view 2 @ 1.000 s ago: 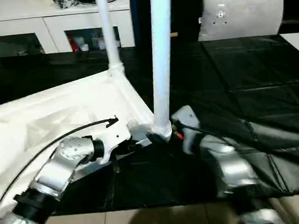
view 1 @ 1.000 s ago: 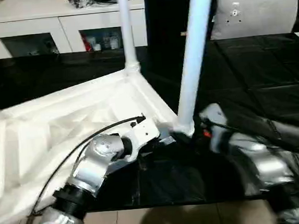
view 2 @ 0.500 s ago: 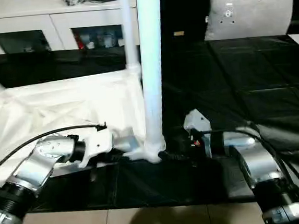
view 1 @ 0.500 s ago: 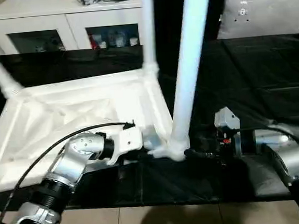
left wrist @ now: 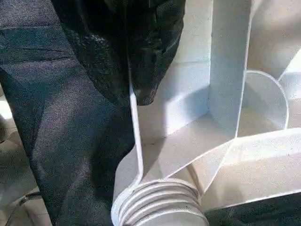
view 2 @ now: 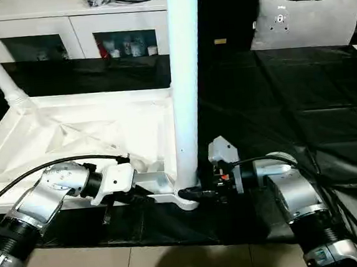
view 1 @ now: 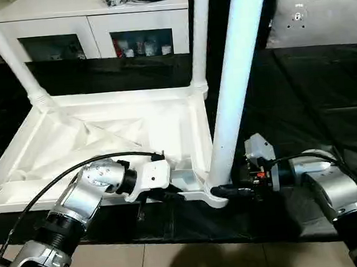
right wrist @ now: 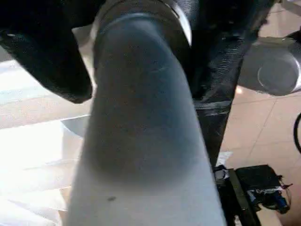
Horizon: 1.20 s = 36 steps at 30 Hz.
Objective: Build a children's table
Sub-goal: Rotate leg to tighten
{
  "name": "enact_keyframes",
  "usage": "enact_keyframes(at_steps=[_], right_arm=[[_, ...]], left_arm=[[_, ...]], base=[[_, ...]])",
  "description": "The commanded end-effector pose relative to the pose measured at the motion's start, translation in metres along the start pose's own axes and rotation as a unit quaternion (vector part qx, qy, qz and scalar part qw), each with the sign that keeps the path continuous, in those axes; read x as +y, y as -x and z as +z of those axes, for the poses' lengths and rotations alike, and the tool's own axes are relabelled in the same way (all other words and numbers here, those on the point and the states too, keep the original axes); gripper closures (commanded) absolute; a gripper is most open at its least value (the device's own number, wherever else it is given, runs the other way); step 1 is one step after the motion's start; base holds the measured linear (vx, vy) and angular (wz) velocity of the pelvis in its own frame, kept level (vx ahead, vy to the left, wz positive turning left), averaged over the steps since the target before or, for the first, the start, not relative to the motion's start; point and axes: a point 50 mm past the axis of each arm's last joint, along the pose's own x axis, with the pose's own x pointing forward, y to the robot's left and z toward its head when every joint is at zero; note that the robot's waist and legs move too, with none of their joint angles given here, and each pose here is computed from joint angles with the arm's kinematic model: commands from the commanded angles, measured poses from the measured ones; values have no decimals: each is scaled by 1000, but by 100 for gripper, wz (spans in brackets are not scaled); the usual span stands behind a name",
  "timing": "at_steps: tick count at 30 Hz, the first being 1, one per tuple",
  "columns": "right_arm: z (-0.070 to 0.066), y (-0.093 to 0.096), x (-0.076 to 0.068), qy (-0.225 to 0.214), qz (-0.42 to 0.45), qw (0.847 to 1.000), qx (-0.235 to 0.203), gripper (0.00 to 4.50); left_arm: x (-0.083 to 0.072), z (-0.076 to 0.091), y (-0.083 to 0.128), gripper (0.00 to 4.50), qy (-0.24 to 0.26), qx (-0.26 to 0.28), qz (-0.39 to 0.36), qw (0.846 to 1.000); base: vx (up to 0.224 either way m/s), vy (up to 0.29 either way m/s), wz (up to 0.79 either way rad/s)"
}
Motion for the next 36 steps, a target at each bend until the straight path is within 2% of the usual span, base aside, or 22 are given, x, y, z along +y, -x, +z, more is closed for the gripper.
enact_keyframes(at_steps=[1, 7, 20, 22, 23, 25, 30, 33, 36], right_arm=[[3, 1, -5, 6, -5, 1000, 4, 151], [-2, -5, -3, -6, 5, 1000, 6, 186], [-7, -9, 1, -15, 0, 1000, 4, 194], [-9, -12, 3, -27, -9, 1000, -2, 194], [-14, -19, 3, -54, -49, 997, -7, 194], [-17, -25, 2, -64, -82, 995, -3, 194], [-23, -45, -4, -118, -172, 978, -18, 194], [-21, -65, -13, -172, -250, 952, -45, 194], [-21, -76, -24, -209, -325, 921, -41, 194]], left_arm=[[-2, 8, -5, 450, -37, 2, -38, 999], [-4, 7, -5, 450, -31, 10, -40, 999], [-4, 6, -5, 450, -16, 5, -31, 999], [-2, 6, -5, 450, 3, -2, -9, 1000], [3, 8, -7, 450, 39, -14, 36, 998], [5, 10, -9, 450, 59, -18, 57, 996], [9, 23, -22, 450, 106, -55, 127, 985], [17, 38, -40, 450, 137, -70, 190, 970], [25, 49, -52, 450, 140, -64, 237, 959]], base=[[0, 0, 0], [0, 0, 0], [0, 0, 0], [0, 0, 0], [0, 0, 0], [0, 0, 0], [0, 0, 0], [0, 0, 0], [0, 0, 0]])
